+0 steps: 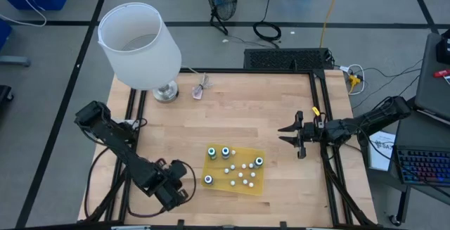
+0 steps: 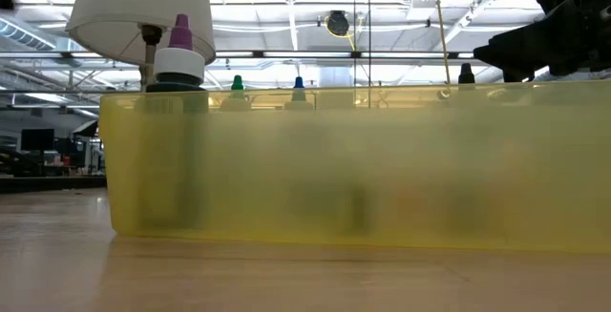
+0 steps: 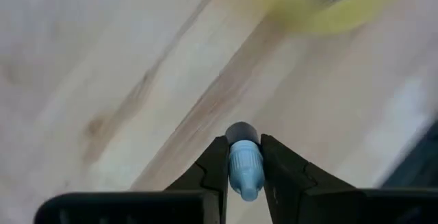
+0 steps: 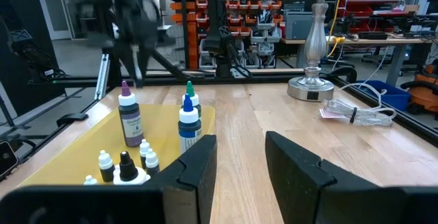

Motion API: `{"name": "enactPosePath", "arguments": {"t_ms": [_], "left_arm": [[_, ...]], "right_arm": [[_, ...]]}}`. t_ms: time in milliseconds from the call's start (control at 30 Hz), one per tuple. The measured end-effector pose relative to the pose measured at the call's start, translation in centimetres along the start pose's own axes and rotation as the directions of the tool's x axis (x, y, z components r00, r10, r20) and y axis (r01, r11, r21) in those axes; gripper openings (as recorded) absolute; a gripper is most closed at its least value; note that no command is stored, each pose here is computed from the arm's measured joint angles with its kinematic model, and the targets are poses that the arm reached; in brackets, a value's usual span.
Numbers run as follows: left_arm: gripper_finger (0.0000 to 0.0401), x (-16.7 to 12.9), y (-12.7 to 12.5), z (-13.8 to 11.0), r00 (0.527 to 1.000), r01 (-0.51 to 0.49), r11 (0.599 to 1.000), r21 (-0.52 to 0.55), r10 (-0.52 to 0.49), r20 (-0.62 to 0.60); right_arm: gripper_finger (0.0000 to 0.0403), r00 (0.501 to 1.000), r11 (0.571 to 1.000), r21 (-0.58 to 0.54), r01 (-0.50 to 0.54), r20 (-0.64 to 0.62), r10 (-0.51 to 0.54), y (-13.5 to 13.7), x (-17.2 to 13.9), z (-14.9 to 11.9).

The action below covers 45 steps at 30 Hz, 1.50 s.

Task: Pick & Place food coloring
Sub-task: Put the small dark blue food coloring bottle into the yellow container

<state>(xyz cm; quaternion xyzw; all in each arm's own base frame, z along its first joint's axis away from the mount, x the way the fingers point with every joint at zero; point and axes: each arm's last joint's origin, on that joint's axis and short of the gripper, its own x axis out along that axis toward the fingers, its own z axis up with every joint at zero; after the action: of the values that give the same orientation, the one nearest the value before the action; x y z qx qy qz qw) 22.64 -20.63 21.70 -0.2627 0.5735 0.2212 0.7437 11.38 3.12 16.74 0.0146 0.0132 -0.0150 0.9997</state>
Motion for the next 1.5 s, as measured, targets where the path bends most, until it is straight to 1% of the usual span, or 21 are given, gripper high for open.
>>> {"name": "enactPosePath", "arguments": {"t_ms": [67,167,300,400,467,567,733,933,1033,1167,1400,1500], "left_arm": [[0.0063,-1.9,-0.7,1.0,0.998,0.031,0.998,0.046,-0.033,0.049],[0.0063,-4.8,-1.7,3.1,0.987,0.047,0.992,0.113,-0.063,0.147],[0.0063,-8.1,-2.5,7.2,0.950,0.085,0.982,0.170,-0.131,0.283],[0.0063,-8.8,-2.8,10.5,0.931,0.099,0.972,0.211,-0.166,0.325],[0.0063,-8.3,-2.8,12.5,0.934,0.108,0.966,0.236,-0.180,0.309],[0.0063,-6.4,-3.0,14.5,0.952,0.105,0.960,0.261,-0.173,0.253],[0.0063,-2.2,-3.7,15.9,0.979,0.067,0.958,0.280,-0.117,0.167],[0.0063,1.7,-5.7,16.2,0.978,0.123,0.932,0.342,-0.172,0.115],[0.0063,3.3,-6.1,16.0,0.985,0.108,0.930,0.350,-0.147,0.088],[0.0063,5.1,-6.1,15.7,0.994,0.089,0.937,0.337,-0.107,0.035],[0.0063,7.1,-6.0,16.0,0.998,0.061,0.945,0.320,-0.067,0.008],[0.0063,7.9,-5.6,16.2,0.999,0.035,0.954,0.299,-0.035,-0.008]], "right_arm": [[0.0114,1.000,1.000,0.000,0.000,0.000,0.000,0.0,0.0,0.0],[0.0114,1.000,1.000,0.000,0.000,0.000,0.000,0.0,0.0,0.0],[0.0114,1.000,1.000,0.000,0.000,0.000,0.000,0.0,0.0,0.0],[0.0114,1.000,1.000,0.000,0.000,0.000,0.000,0.0,0.0,0.0],[0.0114,1.000,1.000,0.000,0.000,0.000,0.000,0.0,0.0,0.0],[0.0114,1.000,1.000,0.000,0.000,0.000,0.000,0.0,0.0,0.0],[0.0114,1.000,1.000,0.000,0.000,0.000,0.000,0.0,0.0,0.0],[0.0114,1.000,1.000,0.000,0.000,0.000,0.000,0.0,0.0,0.0],[0.0114,1.000,1.000,0.000,0.000,0.000,0.000,0.0,0.0,0.0],[0.0114,1.000,1.000,0.000,0.000,0.000,0.000,0.0,0.0,0.0],[0.0114,1.000,1.000,0.000,0.000,0.000,0.000,0.0,0.0,0.0],[0.0114,1.000,1.000,0.000,0.000,0.001,0.000,0.0,0.0,0.0]]}}
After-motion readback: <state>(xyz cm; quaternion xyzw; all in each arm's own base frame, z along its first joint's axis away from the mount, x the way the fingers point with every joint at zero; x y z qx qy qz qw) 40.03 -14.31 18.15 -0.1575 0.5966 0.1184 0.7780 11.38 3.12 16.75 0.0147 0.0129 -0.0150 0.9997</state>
